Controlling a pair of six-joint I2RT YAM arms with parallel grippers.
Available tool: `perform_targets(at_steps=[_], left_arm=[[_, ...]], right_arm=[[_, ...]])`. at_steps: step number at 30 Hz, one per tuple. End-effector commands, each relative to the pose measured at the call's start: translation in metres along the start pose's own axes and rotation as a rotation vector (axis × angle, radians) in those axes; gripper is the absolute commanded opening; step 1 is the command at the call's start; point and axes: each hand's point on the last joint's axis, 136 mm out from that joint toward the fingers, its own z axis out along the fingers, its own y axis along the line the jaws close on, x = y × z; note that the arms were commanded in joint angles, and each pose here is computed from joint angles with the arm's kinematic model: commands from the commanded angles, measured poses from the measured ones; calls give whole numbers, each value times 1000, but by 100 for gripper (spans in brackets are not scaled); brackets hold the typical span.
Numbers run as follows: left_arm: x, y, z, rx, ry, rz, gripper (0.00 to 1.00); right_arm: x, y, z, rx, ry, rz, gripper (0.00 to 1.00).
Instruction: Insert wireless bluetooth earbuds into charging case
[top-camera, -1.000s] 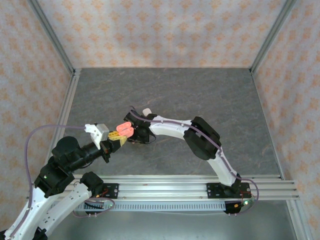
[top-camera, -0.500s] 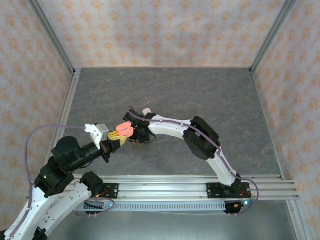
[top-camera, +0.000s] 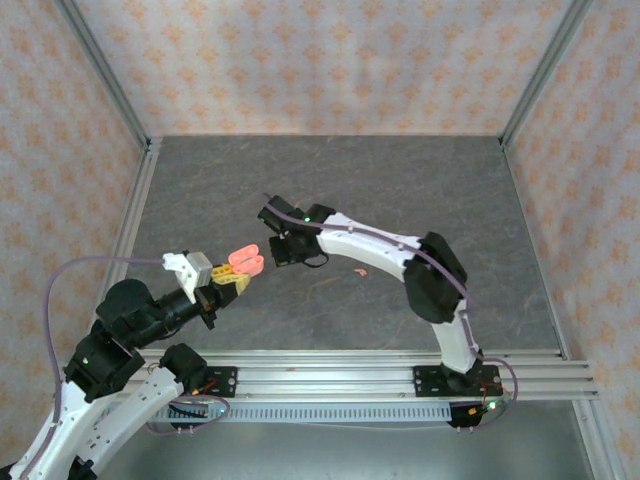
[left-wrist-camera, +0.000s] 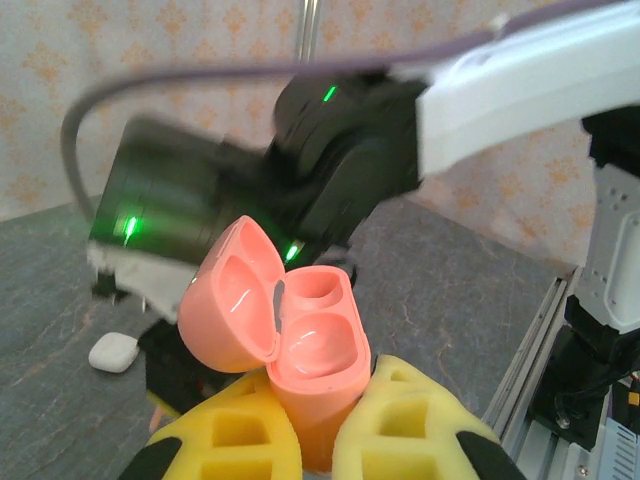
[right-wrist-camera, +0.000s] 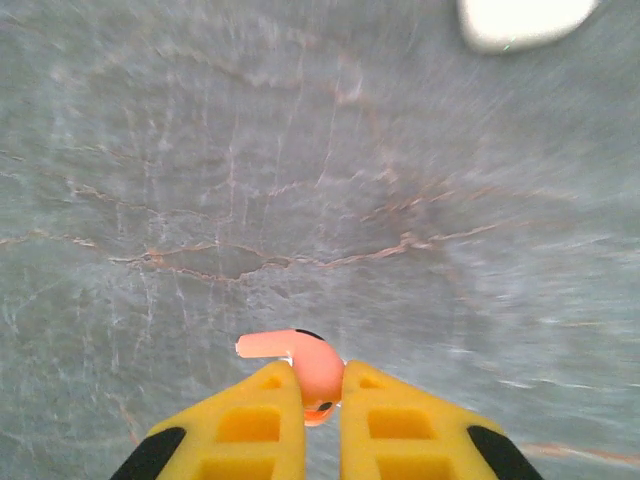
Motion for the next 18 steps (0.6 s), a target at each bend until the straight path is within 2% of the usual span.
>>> perform_targets(at_steps=[1, 8, 18], left_arm=[[-5, -3, 4, 23, -23, 36, 0], [-4, -7, 16, 66, 18, 57, 0], [-6, -13, 40, 136, 53, 60, 0]], right_arm=[[-2, -33, -46, 147, -62, -177, 12], [-7, -67, -120, 270, -182, -325, 10], [-11, -51, -226, 184, -409, -487, 10]])
